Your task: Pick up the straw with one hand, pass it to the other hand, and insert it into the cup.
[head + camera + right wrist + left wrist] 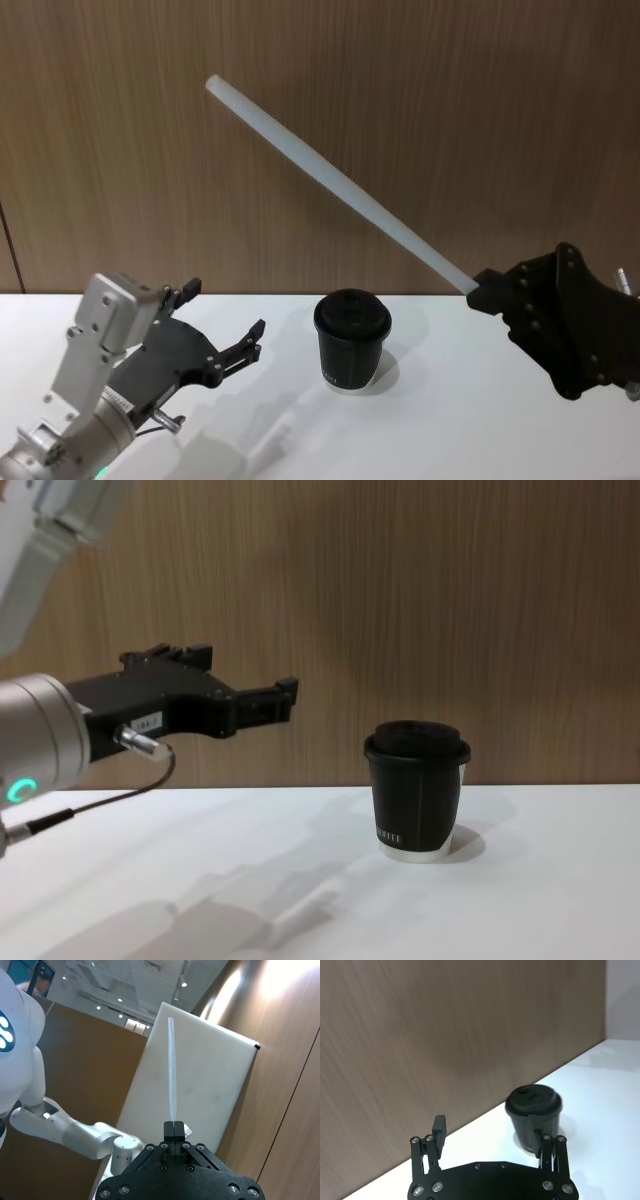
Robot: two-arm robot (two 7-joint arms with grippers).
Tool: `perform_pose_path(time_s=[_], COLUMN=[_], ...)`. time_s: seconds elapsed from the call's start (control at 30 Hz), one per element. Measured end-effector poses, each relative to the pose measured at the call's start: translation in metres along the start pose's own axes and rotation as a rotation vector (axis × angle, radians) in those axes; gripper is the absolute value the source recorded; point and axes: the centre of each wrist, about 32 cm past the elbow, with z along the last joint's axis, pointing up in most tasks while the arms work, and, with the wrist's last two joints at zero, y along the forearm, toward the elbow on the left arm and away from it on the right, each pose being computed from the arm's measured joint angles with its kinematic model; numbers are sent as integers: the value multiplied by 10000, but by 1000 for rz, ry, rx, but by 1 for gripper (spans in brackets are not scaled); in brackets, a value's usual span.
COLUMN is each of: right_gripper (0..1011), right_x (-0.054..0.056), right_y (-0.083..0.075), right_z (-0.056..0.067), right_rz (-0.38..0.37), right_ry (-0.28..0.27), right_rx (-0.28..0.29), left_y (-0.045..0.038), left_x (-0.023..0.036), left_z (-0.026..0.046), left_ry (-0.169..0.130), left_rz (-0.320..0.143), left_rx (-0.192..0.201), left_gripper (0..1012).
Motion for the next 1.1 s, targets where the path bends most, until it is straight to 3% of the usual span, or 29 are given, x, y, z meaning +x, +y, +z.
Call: perform_pose_path(time_s=[0.03,0.07,0.57,0.8,1.1], right_gripper=[1,1,1,1,1], right_x=[0,4,18,21,22], right_y=[0,6,23,26,29], right_z=[0,1,2,4,4], right_rz=[0,5,20,23,25], right_ry=[0,1,5,5,6], right_rx=[0,2,9,10,11], left_y=[0,44,206,225,194], left_x=[0,57,364,490,600], left_z=[0,41,241,331,438], left_ry=[0,8,70,113,173], left_rz=[0,-38,-245,-345,-468], left_rx=[0,-13,-86,-126,-183], left_gripper=[1003,1003,1003,1004,1003])
